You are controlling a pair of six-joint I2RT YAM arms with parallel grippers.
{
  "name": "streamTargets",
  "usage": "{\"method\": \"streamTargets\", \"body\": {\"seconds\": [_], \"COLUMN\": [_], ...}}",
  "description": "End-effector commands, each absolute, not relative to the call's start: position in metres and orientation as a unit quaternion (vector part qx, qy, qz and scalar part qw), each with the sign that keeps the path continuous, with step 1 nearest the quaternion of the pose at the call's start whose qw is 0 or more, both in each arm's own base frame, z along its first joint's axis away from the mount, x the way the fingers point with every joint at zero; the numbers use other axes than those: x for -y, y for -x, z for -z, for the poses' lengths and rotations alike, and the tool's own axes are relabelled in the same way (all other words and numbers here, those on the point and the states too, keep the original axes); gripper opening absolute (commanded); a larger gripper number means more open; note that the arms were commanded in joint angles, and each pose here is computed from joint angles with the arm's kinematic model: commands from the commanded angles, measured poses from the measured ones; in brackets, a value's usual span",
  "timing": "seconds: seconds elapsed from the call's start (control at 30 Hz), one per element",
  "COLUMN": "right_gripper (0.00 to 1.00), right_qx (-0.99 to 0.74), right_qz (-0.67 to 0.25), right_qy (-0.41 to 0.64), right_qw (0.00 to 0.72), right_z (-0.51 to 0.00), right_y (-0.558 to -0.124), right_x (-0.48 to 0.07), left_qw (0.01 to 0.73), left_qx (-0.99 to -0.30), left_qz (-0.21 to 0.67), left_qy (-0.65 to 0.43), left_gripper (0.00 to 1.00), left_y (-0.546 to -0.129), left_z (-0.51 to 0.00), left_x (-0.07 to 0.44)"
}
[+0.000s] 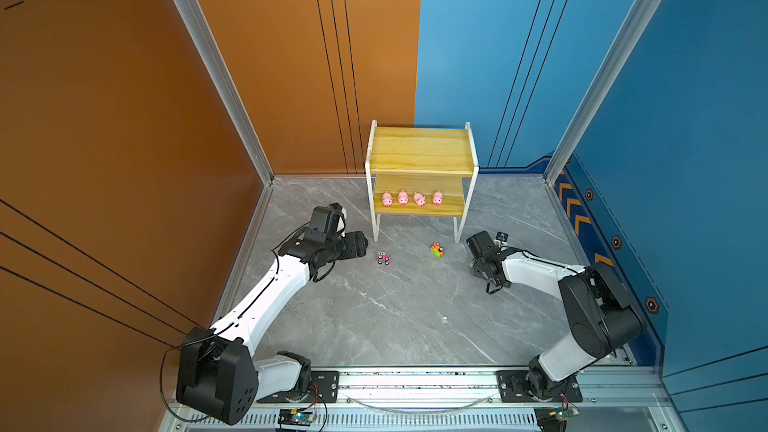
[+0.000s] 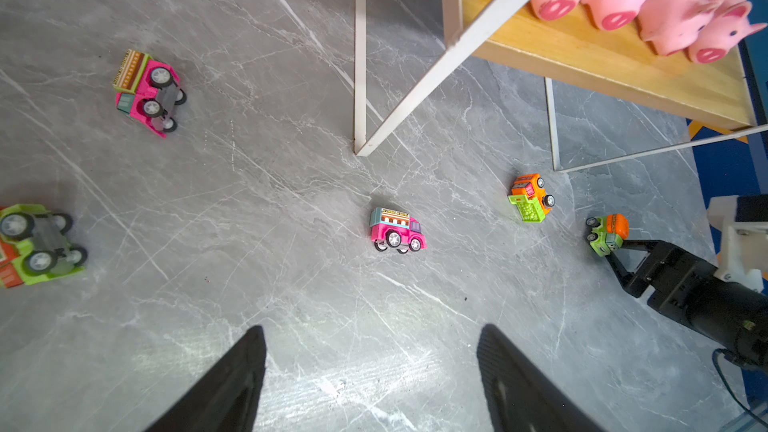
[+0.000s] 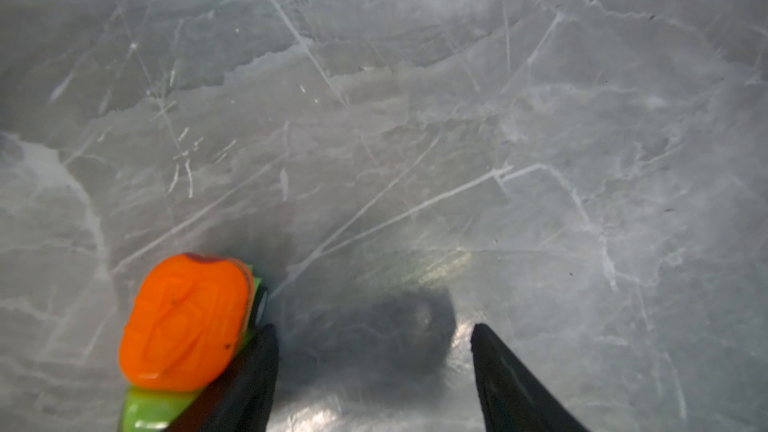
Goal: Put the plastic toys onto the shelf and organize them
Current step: 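Close the right gripper on the orange-green dump truck and lift it, then carry the truck over the top shelf tier while the left arm nears the shelf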
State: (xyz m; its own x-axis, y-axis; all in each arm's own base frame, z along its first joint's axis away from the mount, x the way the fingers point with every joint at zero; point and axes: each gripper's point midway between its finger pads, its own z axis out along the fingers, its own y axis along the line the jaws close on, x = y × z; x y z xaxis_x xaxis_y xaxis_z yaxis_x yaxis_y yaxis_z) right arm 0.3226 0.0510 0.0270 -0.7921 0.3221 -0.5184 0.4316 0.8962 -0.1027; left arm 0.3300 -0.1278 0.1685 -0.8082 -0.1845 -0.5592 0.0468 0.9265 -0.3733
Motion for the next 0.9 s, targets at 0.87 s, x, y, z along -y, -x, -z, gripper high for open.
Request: {"method": "streamTargets", "body": {"seconds": [0.87], "right_gripper": [0.68], "right_qx": [-0.907], "right_qz": [0.022], "right_qy": [-0.219], "right_qw": [0.359], "right_z": [-0.058], "right_y": [-0.334], "right_x": [-0.106], "left_qw": [0.307], "left_qx": [-0.932], "left_qz": [0.192], "left_qy": [0.013], "left_gripper": [0.81], "left_y": [-0.325], "left_z": [-0.168], "left_x": [0.138]}}
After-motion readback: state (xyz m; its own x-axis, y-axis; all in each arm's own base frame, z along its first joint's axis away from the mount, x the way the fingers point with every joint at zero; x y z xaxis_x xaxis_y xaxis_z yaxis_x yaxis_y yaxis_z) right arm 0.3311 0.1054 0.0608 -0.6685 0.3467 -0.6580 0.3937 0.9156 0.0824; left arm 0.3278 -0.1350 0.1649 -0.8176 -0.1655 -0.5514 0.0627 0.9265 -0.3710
